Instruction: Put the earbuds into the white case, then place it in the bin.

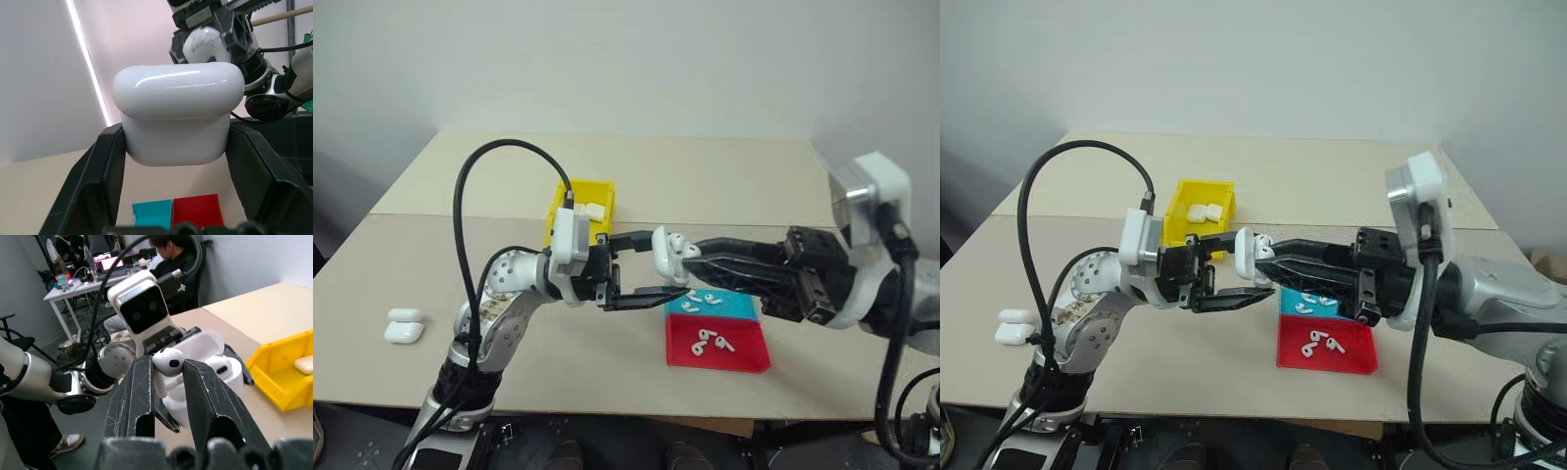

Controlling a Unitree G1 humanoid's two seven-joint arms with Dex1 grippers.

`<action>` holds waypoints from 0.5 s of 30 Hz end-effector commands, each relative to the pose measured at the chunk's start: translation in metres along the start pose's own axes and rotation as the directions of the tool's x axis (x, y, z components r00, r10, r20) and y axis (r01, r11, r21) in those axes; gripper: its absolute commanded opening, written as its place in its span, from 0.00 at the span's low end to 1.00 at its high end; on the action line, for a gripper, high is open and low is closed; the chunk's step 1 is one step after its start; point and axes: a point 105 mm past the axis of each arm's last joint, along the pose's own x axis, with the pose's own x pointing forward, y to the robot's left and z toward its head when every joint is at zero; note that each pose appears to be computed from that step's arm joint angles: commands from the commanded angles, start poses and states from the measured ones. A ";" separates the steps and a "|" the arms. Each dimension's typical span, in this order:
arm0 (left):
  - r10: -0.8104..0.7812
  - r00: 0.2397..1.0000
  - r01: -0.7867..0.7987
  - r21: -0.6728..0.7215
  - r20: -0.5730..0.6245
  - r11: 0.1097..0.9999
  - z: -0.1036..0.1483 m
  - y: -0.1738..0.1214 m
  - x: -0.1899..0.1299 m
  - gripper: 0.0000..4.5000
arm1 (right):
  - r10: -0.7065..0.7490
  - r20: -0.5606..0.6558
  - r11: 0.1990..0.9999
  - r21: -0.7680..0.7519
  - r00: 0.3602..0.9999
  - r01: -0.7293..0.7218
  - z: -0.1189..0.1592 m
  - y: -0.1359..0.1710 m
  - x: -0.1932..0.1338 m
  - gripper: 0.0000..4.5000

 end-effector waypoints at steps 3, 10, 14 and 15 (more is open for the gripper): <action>-0.016 1.000 0.015 0.034 0.024 0.999 0.010 -0.005 0.002 0.62 | 0.009 0.024 0.999 -0.043 1.000 -0.008 0.004 0.003 -0.001 0.20; -0.024 0.999 0.023 0.028 0.023 0.999 0.009 -0.009 0.003 0.62 | 0.008 0.029 0.998 -0.057 1.000 -0.006 0.004 0.002 0.001 0.20; -0.023 0.999 0.023 0.028 0.022 0.999 0.008 -0.010 0.003 0.62 | 0.015 0.028 0.998 -0.066 0.999 -0.014 0.003 0.003 0.003 0.20; -0.023 0.999 0.022 0.030 0.022 0.999 0.008 -0.009 0.003 0.62 | 0.015 0.024 0.998 -0.067 1.000 -0.014 0.002 0.003 0.003 0.20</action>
